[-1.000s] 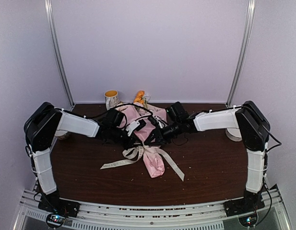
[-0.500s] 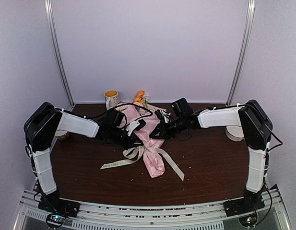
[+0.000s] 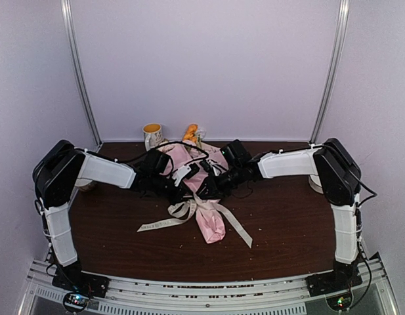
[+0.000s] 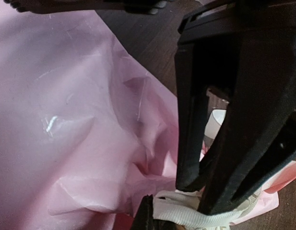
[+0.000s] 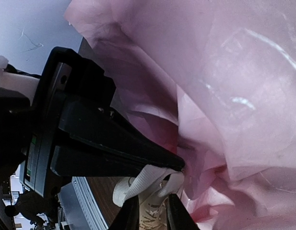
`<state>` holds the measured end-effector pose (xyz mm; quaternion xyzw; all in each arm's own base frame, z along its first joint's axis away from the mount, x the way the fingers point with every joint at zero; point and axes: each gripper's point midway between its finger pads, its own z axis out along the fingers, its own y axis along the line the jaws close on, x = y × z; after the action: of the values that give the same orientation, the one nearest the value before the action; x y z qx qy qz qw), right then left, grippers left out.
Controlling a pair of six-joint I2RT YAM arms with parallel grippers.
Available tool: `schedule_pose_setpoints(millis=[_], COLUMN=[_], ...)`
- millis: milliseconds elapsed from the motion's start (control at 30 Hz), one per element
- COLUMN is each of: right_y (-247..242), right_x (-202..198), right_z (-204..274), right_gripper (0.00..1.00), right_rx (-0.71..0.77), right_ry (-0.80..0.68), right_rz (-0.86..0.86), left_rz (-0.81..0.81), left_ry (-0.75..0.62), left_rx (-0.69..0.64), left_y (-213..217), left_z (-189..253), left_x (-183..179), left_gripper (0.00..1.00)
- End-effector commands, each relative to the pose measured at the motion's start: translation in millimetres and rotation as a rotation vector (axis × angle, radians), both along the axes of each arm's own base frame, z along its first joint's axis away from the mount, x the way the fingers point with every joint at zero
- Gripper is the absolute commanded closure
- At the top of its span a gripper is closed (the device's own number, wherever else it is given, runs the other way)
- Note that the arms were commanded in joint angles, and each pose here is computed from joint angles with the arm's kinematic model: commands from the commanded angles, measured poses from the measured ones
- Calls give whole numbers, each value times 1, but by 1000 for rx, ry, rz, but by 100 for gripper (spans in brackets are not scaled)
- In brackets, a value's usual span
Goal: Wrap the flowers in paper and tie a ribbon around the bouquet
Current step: Cross the half-tied ribbon over the folded bouquet.
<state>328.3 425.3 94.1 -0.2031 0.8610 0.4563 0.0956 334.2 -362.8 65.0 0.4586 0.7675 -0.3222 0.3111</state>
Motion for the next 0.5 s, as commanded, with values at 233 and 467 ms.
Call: schedule_pose_setpoints(millis=[233, 467], right_y=[-1, -4], right_x=[11, 14], right_z=[-6, 12], right_gripper=[95, 100], right_rx=[-36, 2], right_ry=[-9, -32], right_rz=[-30, -38], left_rz=[10, 20], left_ry=[-28, -52], left_rx=[-28, -35], left_y=[0, 2], left_z=[11, 24], left_x=[3, 4], left_gripper=[100, 75])
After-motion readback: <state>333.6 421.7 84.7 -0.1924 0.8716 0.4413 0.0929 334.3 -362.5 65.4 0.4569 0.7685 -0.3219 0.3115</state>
